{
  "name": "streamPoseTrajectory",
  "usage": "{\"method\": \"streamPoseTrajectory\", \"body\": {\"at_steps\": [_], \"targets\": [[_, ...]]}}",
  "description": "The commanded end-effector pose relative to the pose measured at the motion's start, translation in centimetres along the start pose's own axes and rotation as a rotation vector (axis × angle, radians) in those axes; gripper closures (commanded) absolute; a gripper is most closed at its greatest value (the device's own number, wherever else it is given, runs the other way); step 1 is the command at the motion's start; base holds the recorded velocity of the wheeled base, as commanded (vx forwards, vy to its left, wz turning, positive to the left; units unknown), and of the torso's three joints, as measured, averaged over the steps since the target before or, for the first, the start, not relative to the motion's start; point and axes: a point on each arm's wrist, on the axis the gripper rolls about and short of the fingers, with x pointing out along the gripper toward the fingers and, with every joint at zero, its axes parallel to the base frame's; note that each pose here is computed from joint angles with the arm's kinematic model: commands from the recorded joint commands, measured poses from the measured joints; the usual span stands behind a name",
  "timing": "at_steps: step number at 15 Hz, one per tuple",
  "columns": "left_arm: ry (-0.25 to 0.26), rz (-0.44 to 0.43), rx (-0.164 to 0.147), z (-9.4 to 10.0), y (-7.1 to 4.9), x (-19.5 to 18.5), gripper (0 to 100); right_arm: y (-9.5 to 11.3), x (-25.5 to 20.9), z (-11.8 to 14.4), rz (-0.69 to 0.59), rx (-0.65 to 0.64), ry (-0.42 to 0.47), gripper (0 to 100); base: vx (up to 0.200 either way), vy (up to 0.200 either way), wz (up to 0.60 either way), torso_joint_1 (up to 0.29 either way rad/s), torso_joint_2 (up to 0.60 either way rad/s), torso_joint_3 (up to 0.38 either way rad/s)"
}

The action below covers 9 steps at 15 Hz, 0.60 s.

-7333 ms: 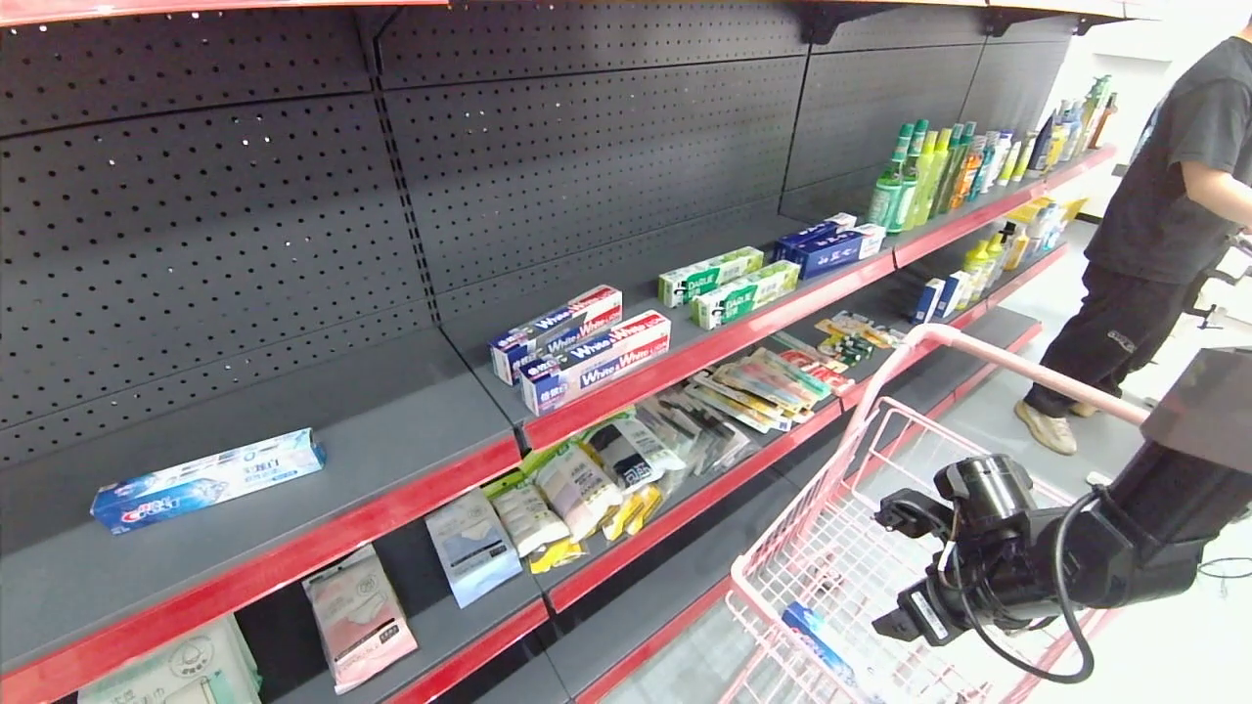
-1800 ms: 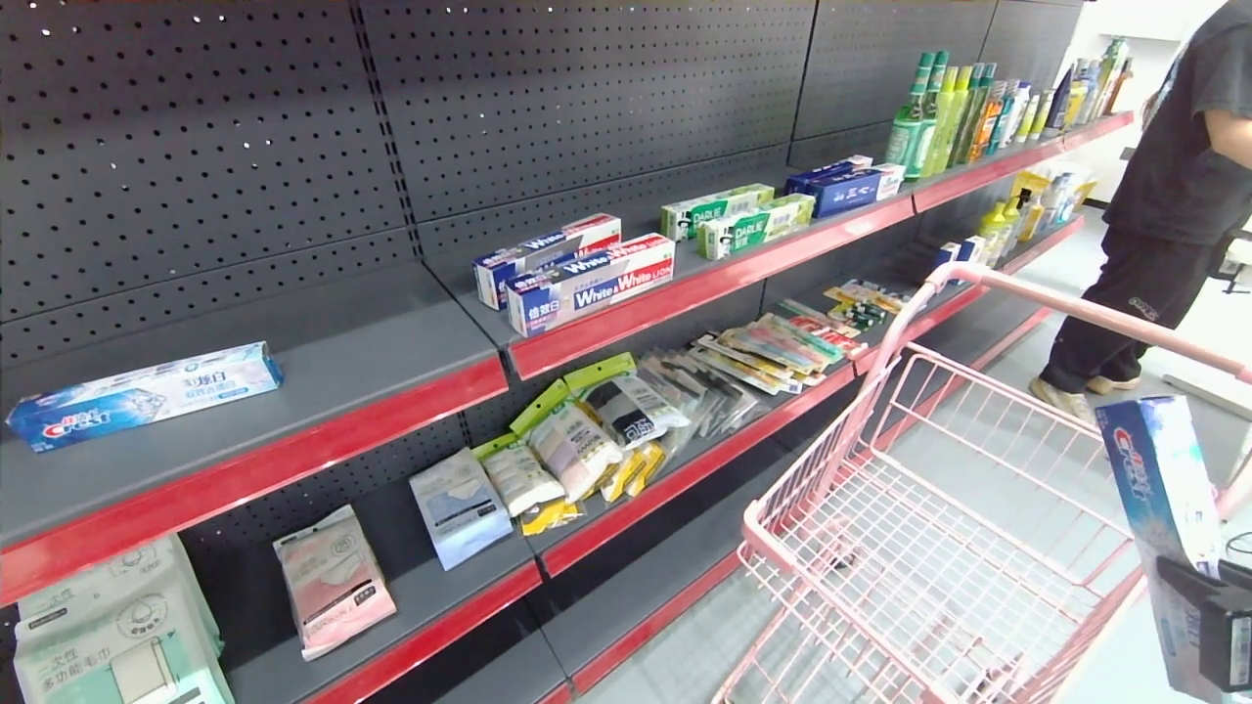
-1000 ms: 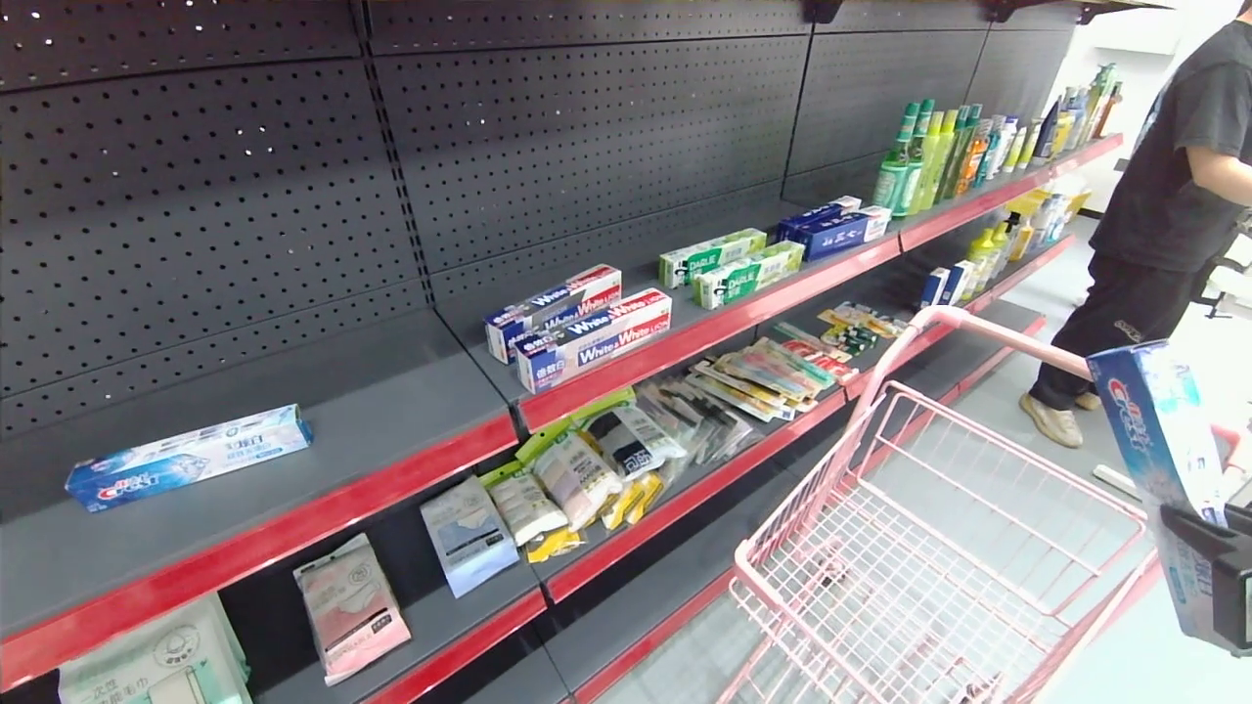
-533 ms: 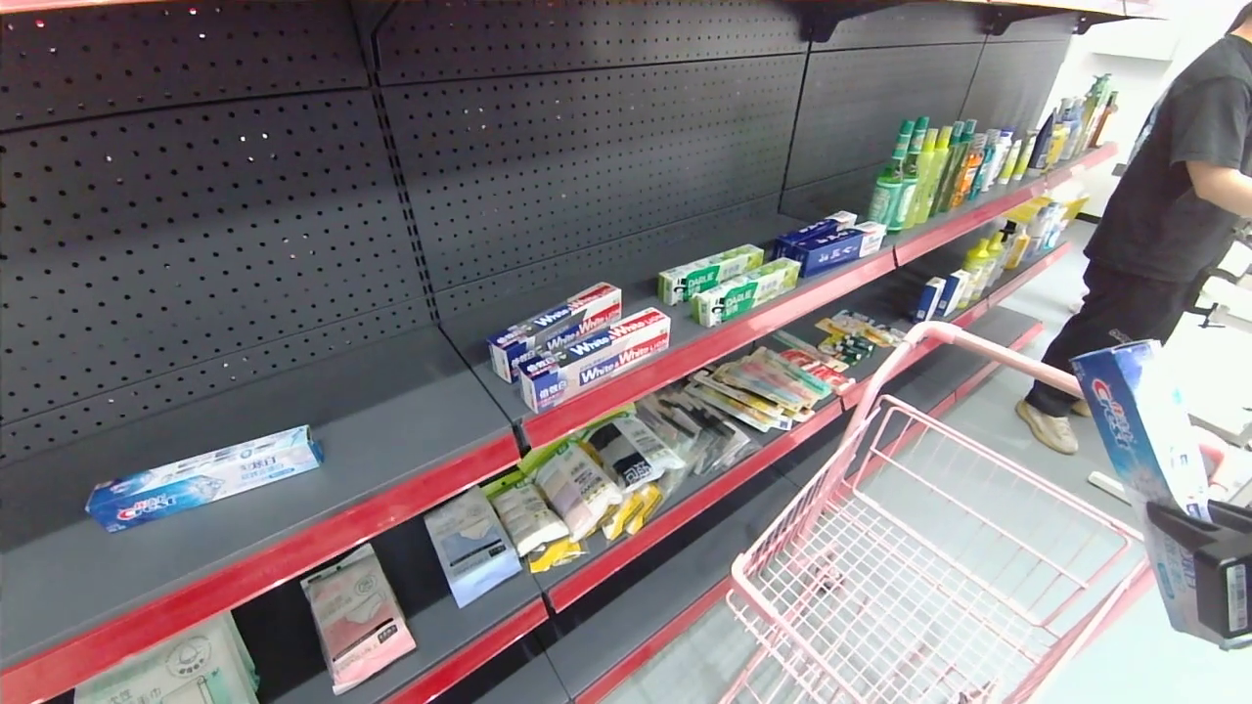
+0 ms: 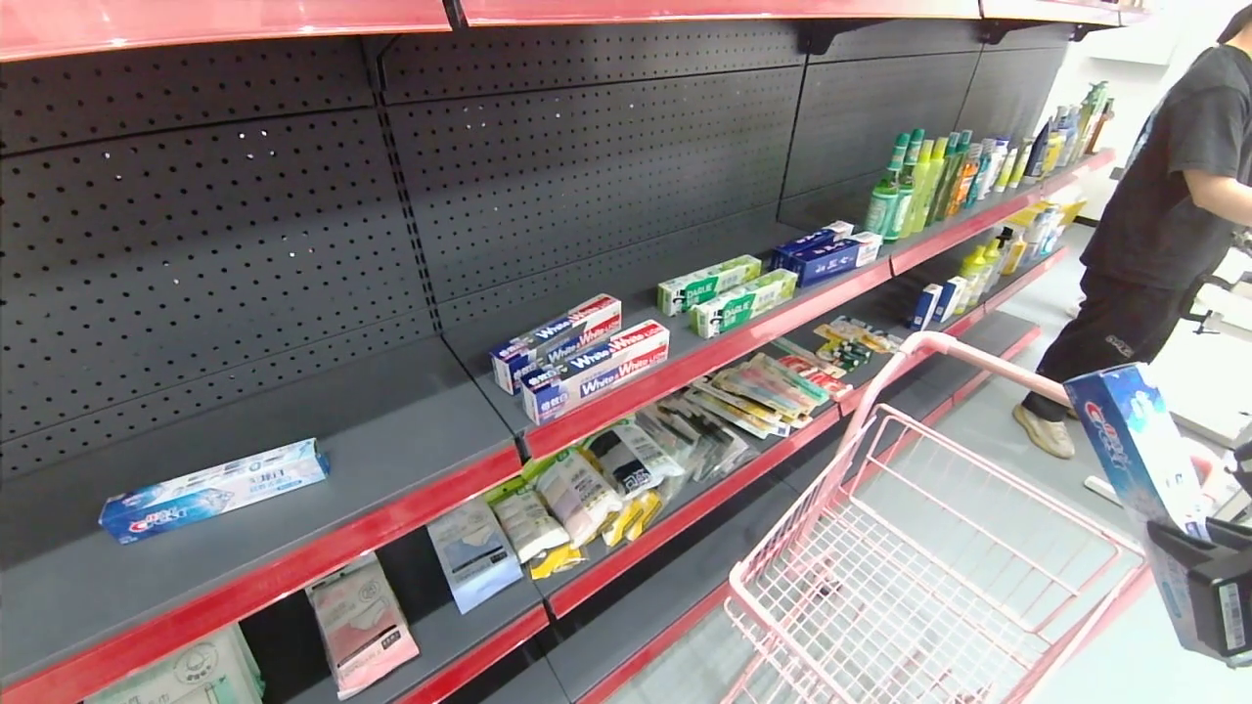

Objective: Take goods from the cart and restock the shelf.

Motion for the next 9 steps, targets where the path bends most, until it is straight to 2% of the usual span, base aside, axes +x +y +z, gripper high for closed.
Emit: {"method": "streamPoseTrajectory", "body": {"at_steps": [1,5,9], "targets": [[0.001,0.001,-0.001,0.0,0.0,0.01,0,0.01,0.13,-0.15,-0.001,-0.002,0.011,100,0.0,0.0,0.0,0.0,0.0,0.0],[0.001,-0.001,-0.001,0.0,0.0,0.01,0,0.14,0.18,-0.47,0.004,0.003,0.022,100,0.0,0.0,0.0,0.0,0.0,0.0],[0.001,0.001,-0.001,0.0,0.0,0.01,0,0.19,-0.17,-0.72,0.0,-0.001,0.014,100,0.0,0.0,0.6,0.004,0.0,-0.001]]}}
